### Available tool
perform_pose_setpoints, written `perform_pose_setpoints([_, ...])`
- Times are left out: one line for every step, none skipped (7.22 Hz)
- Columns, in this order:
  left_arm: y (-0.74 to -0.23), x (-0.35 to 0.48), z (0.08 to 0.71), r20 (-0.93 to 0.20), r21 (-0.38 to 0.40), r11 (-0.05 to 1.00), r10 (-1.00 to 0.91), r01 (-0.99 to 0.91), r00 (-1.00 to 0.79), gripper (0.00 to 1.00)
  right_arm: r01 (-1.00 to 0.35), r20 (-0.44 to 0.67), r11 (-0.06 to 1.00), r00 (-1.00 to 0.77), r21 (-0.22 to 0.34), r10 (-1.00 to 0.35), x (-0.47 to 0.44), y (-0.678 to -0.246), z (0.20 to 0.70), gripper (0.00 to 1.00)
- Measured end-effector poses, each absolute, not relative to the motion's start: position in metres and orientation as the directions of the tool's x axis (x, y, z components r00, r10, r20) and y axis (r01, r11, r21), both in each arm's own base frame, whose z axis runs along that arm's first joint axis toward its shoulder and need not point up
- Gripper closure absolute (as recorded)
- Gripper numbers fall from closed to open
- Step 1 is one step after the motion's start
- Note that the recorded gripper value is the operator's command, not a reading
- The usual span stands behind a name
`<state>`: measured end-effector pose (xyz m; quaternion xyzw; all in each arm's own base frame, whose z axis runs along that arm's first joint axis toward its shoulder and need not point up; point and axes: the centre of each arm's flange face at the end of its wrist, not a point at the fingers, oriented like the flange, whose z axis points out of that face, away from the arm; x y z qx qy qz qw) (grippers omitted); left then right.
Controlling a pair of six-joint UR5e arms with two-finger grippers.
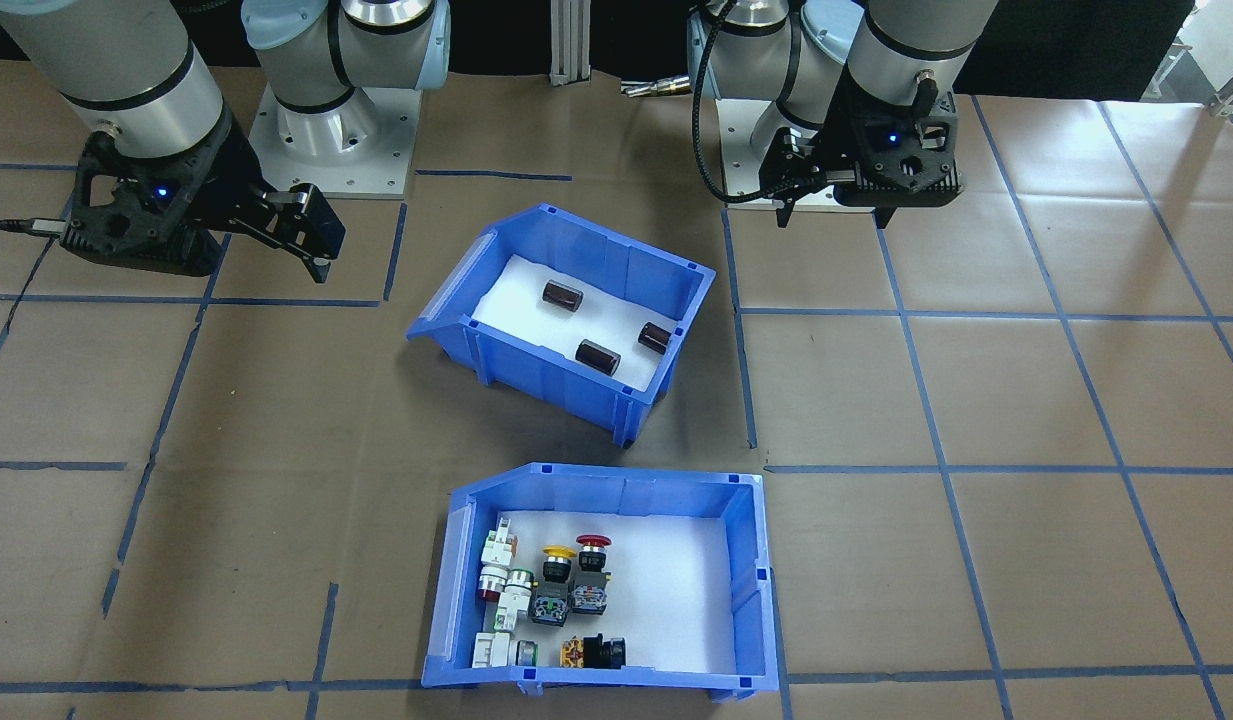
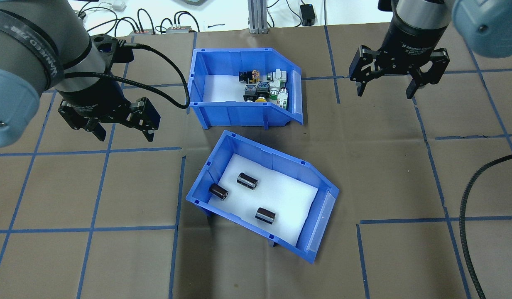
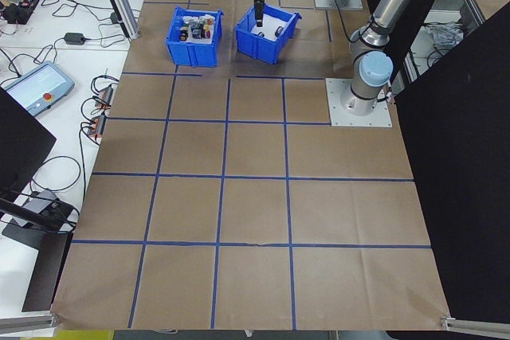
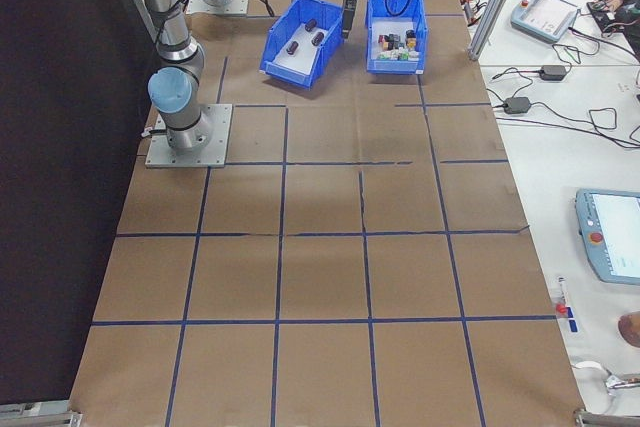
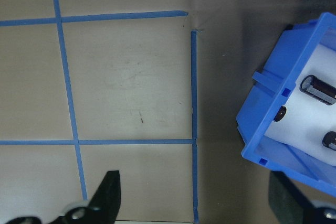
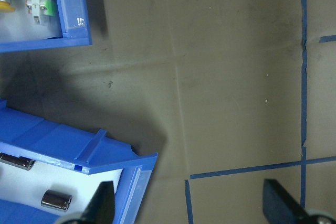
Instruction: Place battery box in front
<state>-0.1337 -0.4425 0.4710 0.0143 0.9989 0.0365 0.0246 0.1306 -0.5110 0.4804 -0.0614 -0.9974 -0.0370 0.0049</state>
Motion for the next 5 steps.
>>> perform_pose_setpoints([-0.4433, -0.1337, 0.4697, -0.048, 0.077, 0.997, 0.029, 0.025, -0.998, 0.0, 0.123, 0.014, 0.99, -0.992, 0.074, 0.122, 0.1306, -0.5111, 0.4803, 0.0])
perform_pose_setpoints([-0.4437, -0.1336, 0.4691, -0.049, 0.077, 0.997, 0.025, 0.021, -0.999, 0.0, 0.123, 0.014, 0.99, -0.992, 0.074, 0.122, 0.1307, -0.5112, 0.4802, 0.0])
perform_pose_setpoints([-0.444, -0.1333, 0.4689, -0.049, 0.077, 0.997, 0.021, 0.017, -0.999, 0.0, 0.123, 0.013, 0.99, -0.992, 0.074, 0.122, 0.1307, -0.5113, 0.4801, 0.0])
perform_pose_setpoints([-0.4439, -0.1331, 0.4698, -0.049, 0.072, 0.997, 0.015, 0.012, -0.999, 0.0, 0.123, 0.013, 0.99, -0.992, 0.074, 0.122, 0.1307, -0.5114, 0.4799, 0.0])
perform_pose_setpoints([-0.4435, -0.1331, 0.4717, -0.049, 0.062, 0.998, 0.004, 0.001, -0.999, 0.0, 0.123, 0.013, 0.99, -0.992, 0.074, 0.122, 0.1307, -0.5114, 0.4799, 0.0])
